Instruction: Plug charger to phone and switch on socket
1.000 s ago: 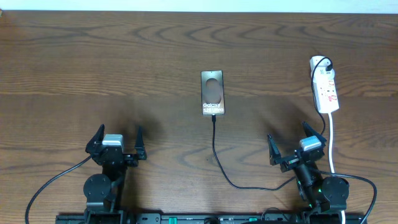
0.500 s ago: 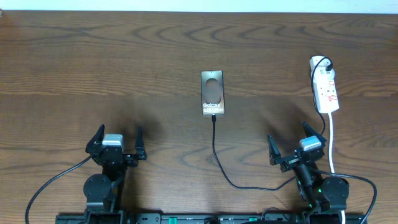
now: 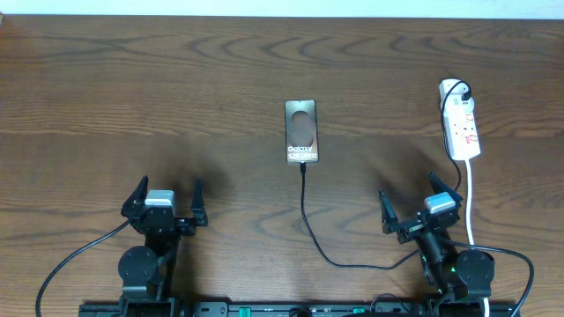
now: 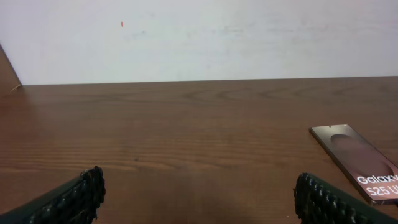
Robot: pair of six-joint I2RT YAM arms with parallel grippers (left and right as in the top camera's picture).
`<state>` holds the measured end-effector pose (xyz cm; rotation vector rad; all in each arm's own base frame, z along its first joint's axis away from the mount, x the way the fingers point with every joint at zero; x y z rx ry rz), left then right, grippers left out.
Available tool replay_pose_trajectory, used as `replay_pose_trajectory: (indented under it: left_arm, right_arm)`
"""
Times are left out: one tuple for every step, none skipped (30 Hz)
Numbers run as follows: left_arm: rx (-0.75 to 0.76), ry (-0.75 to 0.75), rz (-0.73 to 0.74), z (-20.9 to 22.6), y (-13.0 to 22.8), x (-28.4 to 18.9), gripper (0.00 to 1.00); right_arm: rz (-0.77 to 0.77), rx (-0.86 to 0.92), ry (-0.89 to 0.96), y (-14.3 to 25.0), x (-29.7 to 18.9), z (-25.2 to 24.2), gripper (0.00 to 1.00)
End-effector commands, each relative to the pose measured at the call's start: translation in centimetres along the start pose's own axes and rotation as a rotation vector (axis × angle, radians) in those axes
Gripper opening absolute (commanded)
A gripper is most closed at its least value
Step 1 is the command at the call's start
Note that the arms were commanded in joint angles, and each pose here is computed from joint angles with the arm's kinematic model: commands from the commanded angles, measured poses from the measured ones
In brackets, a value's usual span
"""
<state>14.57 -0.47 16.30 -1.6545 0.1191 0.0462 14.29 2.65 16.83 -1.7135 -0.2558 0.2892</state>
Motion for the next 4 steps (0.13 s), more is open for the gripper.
replay_pose_trajectory:
  left_arm:
    - [0.019, -0.005, 0.046, 0.12, 1.00, 0.05, 0.98]
    - [0.019, -0.005, 0.046, 0.12, 1.00, 0.05, 0.98]
    - [0.019, -0.005, 0.046, 0.12, 1.00, 0.05, 0.98]
    - [0.019, -0.004, 0.046, 0.11, 1.00, 0.05, 0.98]
  right_arm:
    - [-0.001, -0.013, -0.003, 0.04, -0.03, 0.01, 0.99]
    - [-0.001, -0.013, -0.003, 0.04, -0.03, 0.01, 0.99]
    - [-0.001, -0.013, -0.003, 0.04, -0.03, 0.01, 0.99]
    - [-0.001, -0.013, -0.003, 0.04, -0.03, 0.01, 0.99]
Point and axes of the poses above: each gripper's point midway between its finger pads, its own x axis out along the fingers, its own z axis along the line the jaws close on, y = z × x, the point moved 10 cm from there along -x, back along the fingers, and after that the axes turned 6 degrees about -x, right-handed, at the moved point
